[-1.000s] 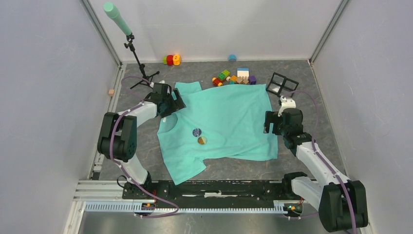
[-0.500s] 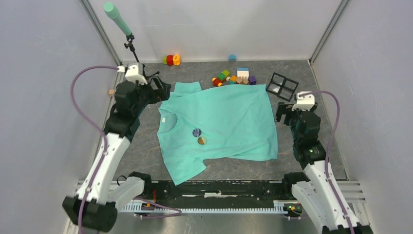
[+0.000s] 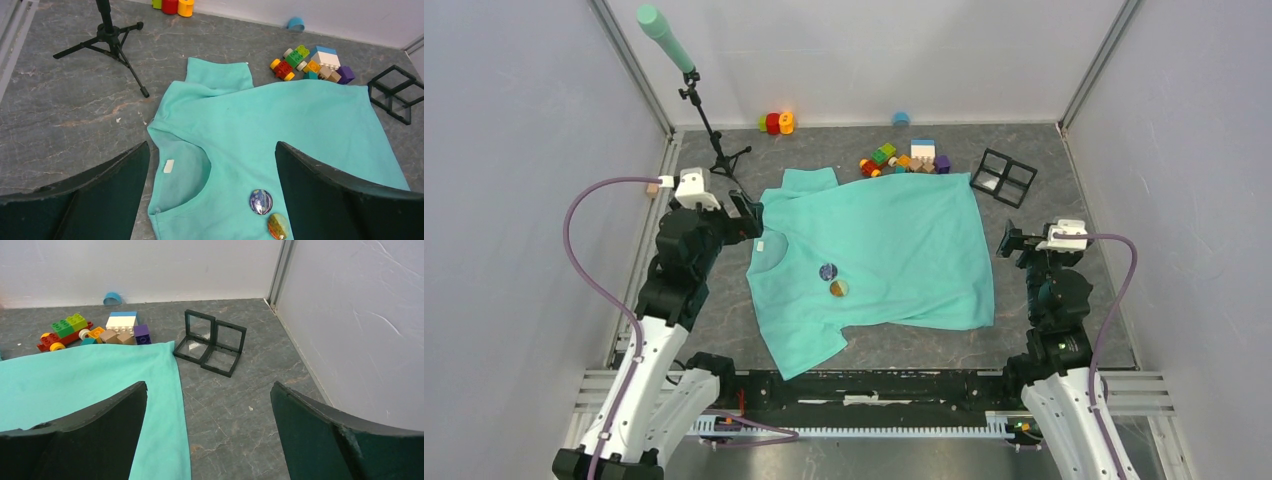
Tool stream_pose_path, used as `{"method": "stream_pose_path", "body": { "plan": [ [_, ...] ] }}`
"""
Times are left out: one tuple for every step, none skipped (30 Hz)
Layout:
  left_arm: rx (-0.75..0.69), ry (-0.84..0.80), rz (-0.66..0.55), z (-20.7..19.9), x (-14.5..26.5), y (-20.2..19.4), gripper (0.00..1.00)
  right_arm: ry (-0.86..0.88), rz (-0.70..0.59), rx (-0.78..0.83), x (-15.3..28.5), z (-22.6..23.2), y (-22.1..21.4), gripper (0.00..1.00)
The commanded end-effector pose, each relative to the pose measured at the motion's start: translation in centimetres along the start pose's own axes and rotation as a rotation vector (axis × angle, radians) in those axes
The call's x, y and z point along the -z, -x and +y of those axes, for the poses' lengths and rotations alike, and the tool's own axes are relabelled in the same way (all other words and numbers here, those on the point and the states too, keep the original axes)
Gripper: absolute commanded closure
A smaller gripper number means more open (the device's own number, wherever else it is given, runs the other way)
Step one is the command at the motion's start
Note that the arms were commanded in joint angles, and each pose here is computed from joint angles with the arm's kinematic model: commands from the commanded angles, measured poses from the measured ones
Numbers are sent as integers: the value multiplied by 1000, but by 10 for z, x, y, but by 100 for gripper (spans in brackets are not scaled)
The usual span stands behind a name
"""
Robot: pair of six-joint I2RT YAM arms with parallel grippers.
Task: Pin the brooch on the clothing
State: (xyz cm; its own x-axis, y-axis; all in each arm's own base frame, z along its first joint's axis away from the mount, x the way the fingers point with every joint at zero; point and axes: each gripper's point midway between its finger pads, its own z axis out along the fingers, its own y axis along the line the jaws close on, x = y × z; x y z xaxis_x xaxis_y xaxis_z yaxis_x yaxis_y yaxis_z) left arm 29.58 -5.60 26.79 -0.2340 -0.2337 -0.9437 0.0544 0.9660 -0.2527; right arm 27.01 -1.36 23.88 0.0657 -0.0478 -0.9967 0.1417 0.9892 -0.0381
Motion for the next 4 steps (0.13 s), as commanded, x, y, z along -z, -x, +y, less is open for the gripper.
{"method": "stream_pose_path", "body": {
  "plan": [
    [-47, 19, -53, 4, 2, 17, 0, -38, -46, -1, -1, -8, 16, 2],
    [-48, 21, -56, 4, 3, 17, 0, -38, -44, -2, -2, -7, 15, 2],
    [-49, 26, -57, 6, 3, 17, 0, -34, -46, -4, -2, -7, 16, 2],
    [-49, 34, -61, 7, 4, 18, 0, -29, -46, -6, -2, -6, 15, 2]
  ]
}}
